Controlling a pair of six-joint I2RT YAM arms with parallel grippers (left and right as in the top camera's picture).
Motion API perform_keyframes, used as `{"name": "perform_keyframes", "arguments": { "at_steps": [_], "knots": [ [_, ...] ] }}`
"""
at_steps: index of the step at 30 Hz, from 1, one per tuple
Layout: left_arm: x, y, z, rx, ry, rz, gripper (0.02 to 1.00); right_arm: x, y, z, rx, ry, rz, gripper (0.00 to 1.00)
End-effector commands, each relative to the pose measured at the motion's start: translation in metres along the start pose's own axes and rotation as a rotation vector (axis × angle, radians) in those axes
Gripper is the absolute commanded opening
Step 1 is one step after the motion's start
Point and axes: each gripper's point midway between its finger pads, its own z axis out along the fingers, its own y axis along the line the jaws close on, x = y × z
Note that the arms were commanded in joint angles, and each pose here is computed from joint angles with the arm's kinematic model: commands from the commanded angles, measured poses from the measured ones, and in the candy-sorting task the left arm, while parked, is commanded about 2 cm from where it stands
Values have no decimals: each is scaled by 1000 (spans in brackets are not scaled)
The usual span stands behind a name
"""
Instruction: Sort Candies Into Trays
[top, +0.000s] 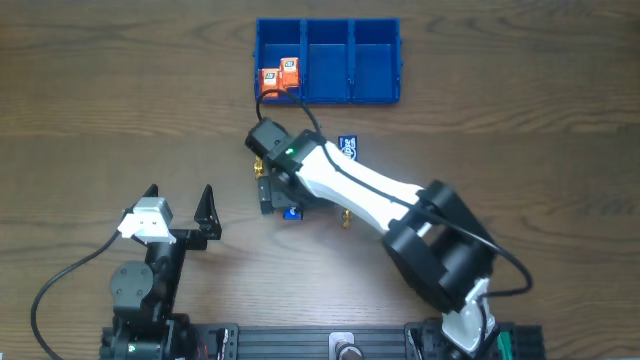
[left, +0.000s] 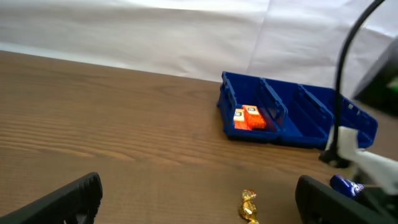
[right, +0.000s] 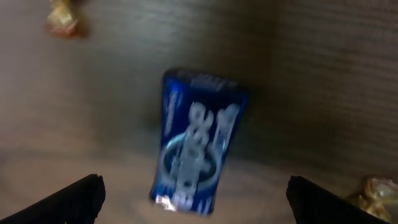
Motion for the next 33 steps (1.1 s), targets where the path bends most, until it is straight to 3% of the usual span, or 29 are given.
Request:
{"name": "perform_keyframes", "arguments": {
  "at_steps": [1, 11, 13, 19, 23, 28, 33],
  "knots": [
    [17, 1, 1, 3, 50, 11, 998, -18, -5, 9, 91, -60, 101, 952],
    [17, 1, 1, 3, 50, 11, 998, -14, 2, 28, 127, -70, 114, 884],
    [17, 1, 1, 3, 50, 11, 996, -13, 3, 29, 128, -68, 110, 801],
    [17, 1, 1, 3, 50, 11, 996, -13, 4, 29, 128, -68, 112, 411],
    [17, 1, 1, 3, 50, 11, 998, -13, 4, 29, 127, -68, 112, 340],
    [17, 1, 1, 3, 50, 11, 996, -23, 7, -4, 100, -143, 105, 211],
    [17, 1, 1, 3, 50, 11, 998, -50, -3, -84, 36, -313, 60, 183]
  ]
}}
